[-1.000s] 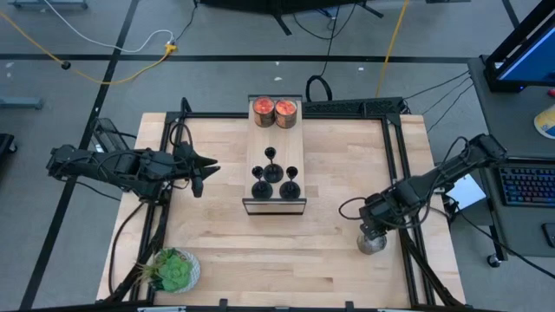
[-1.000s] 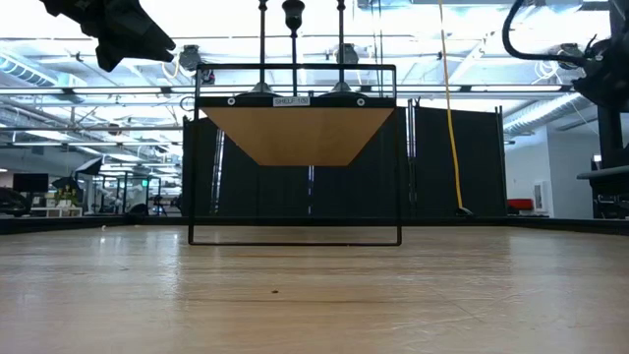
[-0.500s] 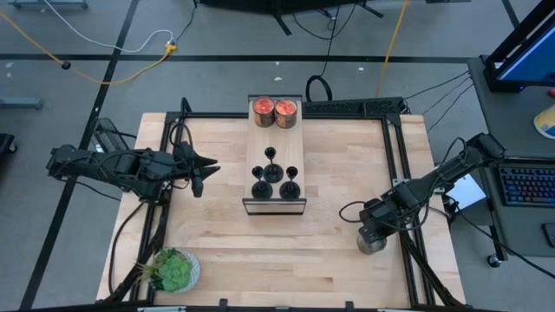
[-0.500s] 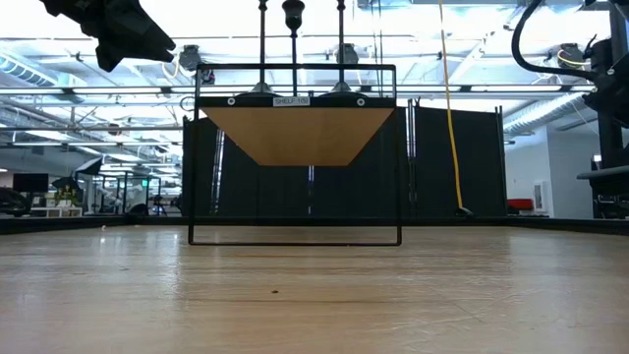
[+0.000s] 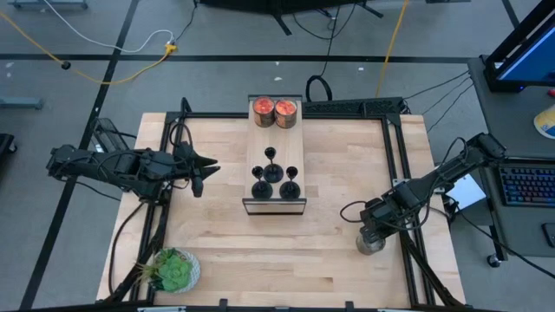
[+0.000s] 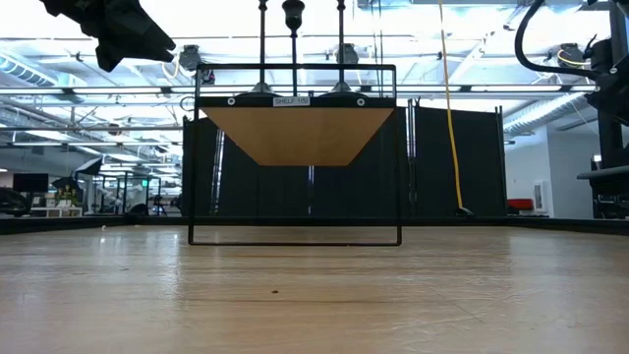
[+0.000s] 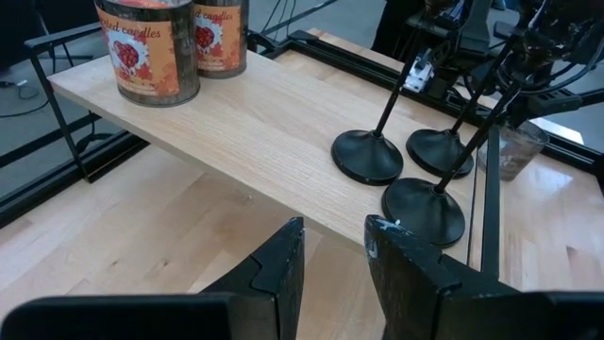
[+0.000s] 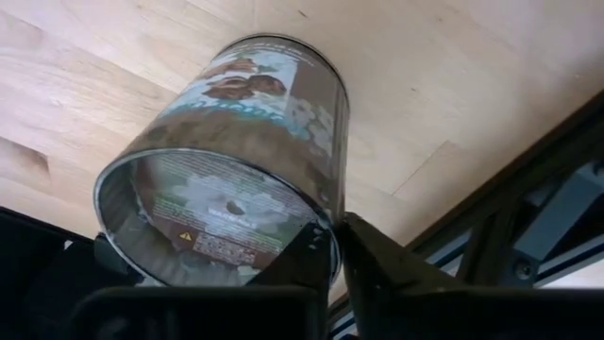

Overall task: Pick & Place candle stick holders
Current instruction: Put the brown scented candle on the shelf

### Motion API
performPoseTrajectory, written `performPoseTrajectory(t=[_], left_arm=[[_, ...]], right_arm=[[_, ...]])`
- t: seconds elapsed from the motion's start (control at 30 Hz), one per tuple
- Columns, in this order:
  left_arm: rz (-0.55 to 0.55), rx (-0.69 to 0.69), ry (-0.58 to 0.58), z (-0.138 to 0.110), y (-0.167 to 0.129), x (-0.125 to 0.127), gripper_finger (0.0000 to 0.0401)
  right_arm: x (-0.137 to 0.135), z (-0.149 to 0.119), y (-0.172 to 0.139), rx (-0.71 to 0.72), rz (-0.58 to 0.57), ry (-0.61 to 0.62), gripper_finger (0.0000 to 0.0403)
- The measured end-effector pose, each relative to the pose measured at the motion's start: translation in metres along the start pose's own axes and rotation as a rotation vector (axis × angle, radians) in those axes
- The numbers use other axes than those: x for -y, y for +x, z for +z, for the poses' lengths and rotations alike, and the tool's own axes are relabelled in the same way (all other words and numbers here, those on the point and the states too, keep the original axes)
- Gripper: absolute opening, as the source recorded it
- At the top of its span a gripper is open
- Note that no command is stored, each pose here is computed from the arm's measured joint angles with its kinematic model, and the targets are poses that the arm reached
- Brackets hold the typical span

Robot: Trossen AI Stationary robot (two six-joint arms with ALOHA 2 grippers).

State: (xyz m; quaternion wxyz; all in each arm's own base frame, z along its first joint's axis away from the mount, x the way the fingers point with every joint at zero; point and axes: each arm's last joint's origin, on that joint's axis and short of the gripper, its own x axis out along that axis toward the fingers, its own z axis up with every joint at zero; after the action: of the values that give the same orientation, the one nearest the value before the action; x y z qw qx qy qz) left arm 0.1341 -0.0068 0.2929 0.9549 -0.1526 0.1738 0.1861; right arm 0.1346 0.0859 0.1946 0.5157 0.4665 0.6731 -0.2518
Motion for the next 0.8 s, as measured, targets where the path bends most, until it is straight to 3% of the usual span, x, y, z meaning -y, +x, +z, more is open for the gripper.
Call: performPoseTrajectory(t=[0.43,0.8], left_arm=[[0.0,0.0,0.004,0.0,0.0,0.0,0.012],[0.005,0.002,0.007,0.0,0.0,0.0,0.012]], right_arm=[[0.001,0.0,0.0,0.0,-0.008,0.018,0.0001],[-0.012,-0.005,-0.021,0.062,0.047,0.01,0.0001]])
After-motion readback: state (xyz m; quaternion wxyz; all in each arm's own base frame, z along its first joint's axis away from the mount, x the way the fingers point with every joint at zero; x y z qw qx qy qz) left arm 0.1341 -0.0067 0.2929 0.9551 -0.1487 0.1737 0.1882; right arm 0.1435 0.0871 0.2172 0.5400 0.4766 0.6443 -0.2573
